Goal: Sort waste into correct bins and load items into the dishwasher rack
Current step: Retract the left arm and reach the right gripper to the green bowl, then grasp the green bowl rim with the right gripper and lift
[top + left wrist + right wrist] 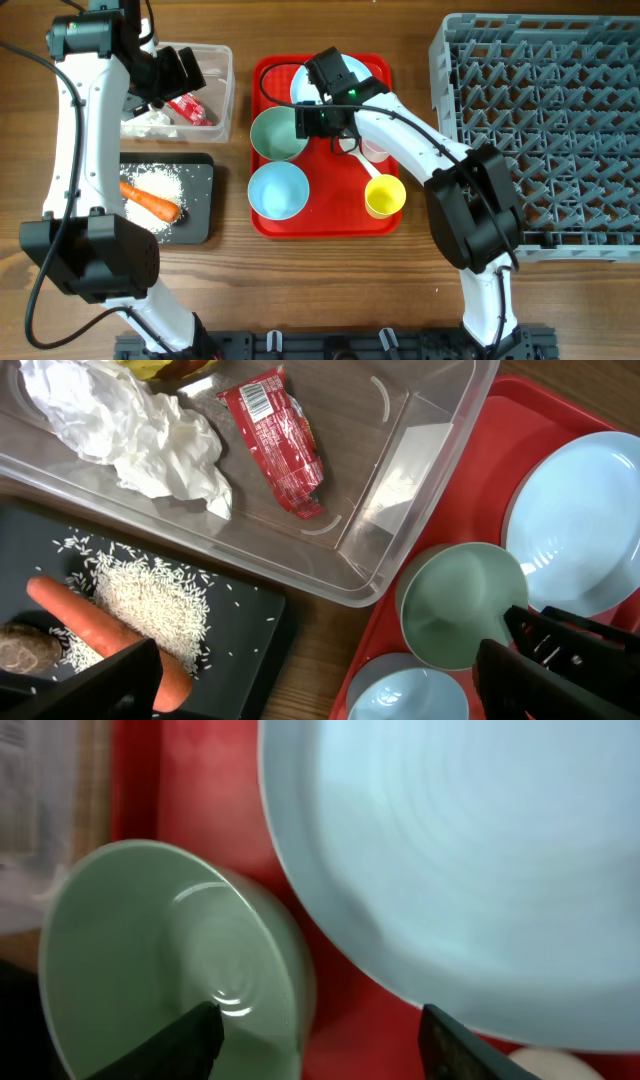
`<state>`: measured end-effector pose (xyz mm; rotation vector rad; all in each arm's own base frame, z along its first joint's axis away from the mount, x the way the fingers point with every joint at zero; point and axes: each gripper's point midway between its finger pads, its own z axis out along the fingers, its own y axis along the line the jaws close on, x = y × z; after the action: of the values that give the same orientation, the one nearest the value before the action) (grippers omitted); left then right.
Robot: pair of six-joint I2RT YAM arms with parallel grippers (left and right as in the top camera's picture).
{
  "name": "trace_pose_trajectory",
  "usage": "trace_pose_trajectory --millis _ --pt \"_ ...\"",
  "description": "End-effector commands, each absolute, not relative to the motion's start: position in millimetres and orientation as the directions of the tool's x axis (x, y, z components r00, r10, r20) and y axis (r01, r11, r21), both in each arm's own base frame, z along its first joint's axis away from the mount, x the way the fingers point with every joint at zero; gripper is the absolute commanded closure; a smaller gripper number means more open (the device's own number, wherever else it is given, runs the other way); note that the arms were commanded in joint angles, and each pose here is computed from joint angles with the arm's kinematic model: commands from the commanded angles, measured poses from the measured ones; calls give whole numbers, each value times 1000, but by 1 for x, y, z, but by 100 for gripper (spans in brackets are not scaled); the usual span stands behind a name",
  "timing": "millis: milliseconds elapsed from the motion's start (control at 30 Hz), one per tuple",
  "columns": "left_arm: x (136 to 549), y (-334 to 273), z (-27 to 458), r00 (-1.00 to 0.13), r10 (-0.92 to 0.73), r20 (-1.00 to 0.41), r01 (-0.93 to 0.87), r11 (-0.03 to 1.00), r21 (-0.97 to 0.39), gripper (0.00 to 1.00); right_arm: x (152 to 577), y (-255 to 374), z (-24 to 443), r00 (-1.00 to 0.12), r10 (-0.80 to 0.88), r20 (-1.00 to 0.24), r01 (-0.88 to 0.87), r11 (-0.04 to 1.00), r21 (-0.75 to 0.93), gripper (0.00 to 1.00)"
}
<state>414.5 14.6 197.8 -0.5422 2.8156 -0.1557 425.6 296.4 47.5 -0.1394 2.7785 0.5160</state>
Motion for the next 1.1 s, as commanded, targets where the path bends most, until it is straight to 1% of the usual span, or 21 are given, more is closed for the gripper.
trace_pose_trajectory --millis 0,67,267,300,367,433,500,667,833,967,1067 --pt "414 17 197 -888 -395 -237 -366 917 -158 0 422 310 29 -967 19 -254 -84 918 388 45" --pt "414 17 197 -888 -395 -237 -366 917 -158 0 421 312 24 -972 34 -233 -64 915 399 51" --pt "414 17 197 -888 -395 -237 -366 917 -158 0 421 313 22 -973 46 -228 -51 915 400 61" --pt "414 17 197 -888 -395 -237 -366 917 -158 0 421 313 21 -973 46 -227 -50 915 401 69" --pt "414 17 197 -888 -395 -237 -366 917 -158 0 420 313 21 -974 61 -220 -34 914 404 77" --pt "414 17 197 -888 -395 -237 -366 917 -158 0 421 313 21 -973 62 -222 -33 916 401 87" --pt "414 17 197 -888 -395 -237 -366 917 -158 0 421 313 21 -973 67 -222 -28 916 400 94" --pt "414 17 197 -888 -395 -237 -366 917 -158 0 420 312 27 -973 65 -224 -31 916 400 96" --pt "414 17 197 -888 -395 -237 -366 917 -158 0 425 303 54 -955 52 -291 -64 926 373 96" --pt "414 17 197 -888 -395 -237 -366 917 -158 0 434 277 104 -909 65 -411 -68 952 299 96" --pt "414 17 197 -888 -395 -237 -366 917 -158 0 441 245 156 -844 77 -531 -52 973 223 96"
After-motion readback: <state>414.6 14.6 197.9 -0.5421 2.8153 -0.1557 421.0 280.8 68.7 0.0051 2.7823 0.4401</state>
